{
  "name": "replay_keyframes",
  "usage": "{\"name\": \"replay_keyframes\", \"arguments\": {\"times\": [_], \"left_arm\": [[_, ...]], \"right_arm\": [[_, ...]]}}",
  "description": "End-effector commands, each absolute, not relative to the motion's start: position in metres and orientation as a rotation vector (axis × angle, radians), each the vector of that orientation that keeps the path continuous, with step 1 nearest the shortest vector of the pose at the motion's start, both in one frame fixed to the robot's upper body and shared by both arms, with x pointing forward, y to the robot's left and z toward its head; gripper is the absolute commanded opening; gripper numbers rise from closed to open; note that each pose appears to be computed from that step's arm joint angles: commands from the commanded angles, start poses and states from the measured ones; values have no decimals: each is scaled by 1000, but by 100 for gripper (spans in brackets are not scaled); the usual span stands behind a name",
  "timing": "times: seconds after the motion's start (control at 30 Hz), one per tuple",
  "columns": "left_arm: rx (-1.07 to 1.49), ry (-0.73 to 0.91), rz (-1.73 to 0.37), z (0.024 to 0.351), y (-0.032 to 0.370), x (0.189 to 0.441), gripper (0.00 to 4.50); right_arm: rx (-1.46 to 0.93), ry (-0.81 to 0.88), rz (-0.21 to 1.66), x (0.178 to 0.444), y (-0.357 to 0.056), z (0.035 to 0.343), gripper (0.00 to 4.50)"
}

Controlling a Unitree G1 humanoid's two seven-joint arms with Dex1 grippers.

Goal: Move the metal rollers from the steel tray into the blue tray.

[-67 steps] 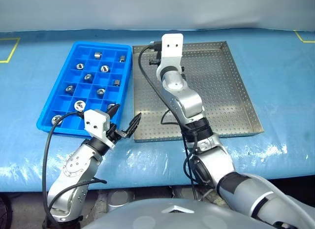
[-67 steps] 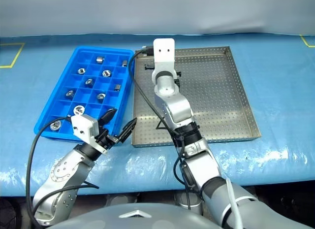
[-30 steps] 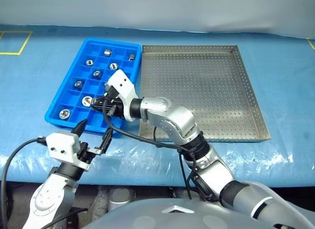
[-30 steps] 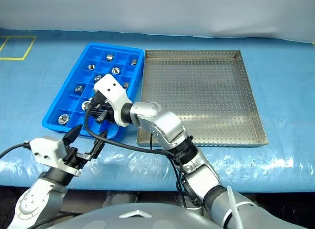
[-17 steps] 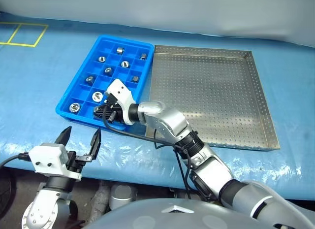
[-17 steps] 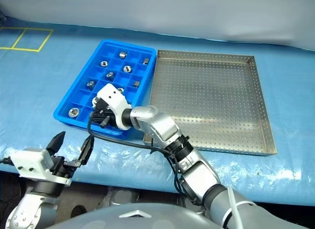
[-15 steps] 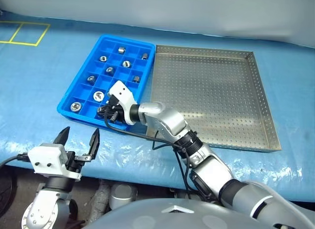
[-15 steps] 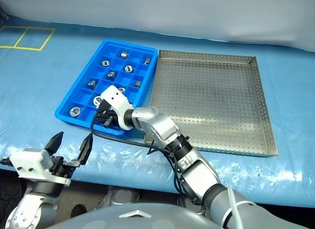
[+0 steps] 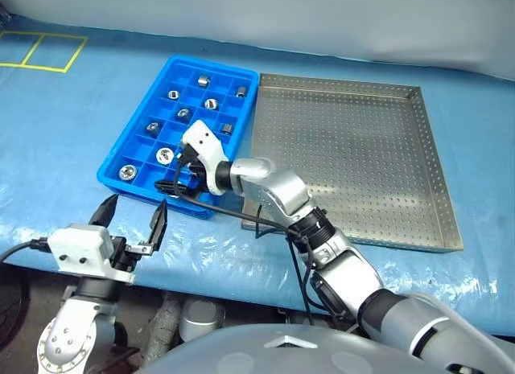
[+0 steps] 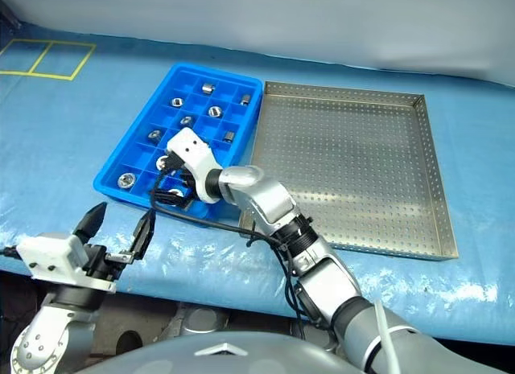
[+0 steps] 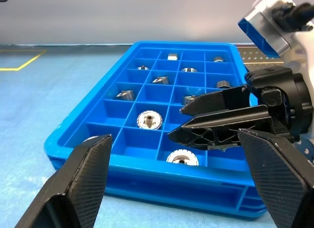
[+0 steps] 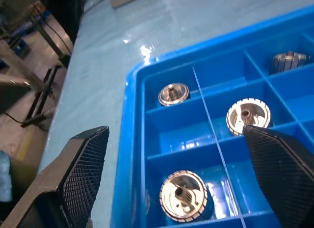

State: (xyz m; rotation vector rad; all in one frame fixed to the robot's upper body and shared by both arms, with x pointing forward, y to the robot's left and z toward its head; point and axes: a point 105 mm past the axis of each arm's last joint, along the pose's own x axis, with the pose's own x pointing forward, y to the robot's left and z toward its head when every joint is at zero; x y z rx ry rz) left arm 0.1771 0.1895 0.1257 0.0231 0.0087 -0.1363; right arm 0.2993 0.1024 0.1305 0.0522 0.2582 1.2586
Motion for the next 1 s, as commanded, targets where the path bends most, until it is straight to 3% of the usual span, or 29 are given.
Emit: {"name": "replay_keyframes", "arguments": {"times": [0.03,0.23,0.43,0.67,1.0], "left_arm": [[19,-6,-191,129,183,184,450],[30,-21,-271,131,176,207,450],[71,-38,-333,133,173,244,450],[90,-70,-445,138,154,281,450],[89,-61,-516,133,140,292,450]], "right_arm": [[151,100,1240,300,91,172,444],[147,-77,1050,319,43,196,444],[-2,-116,892,322,-13,183,444],[-90,-45,660,315,-79,155,444],[-71,37,533,295,-115,135,444]]}}
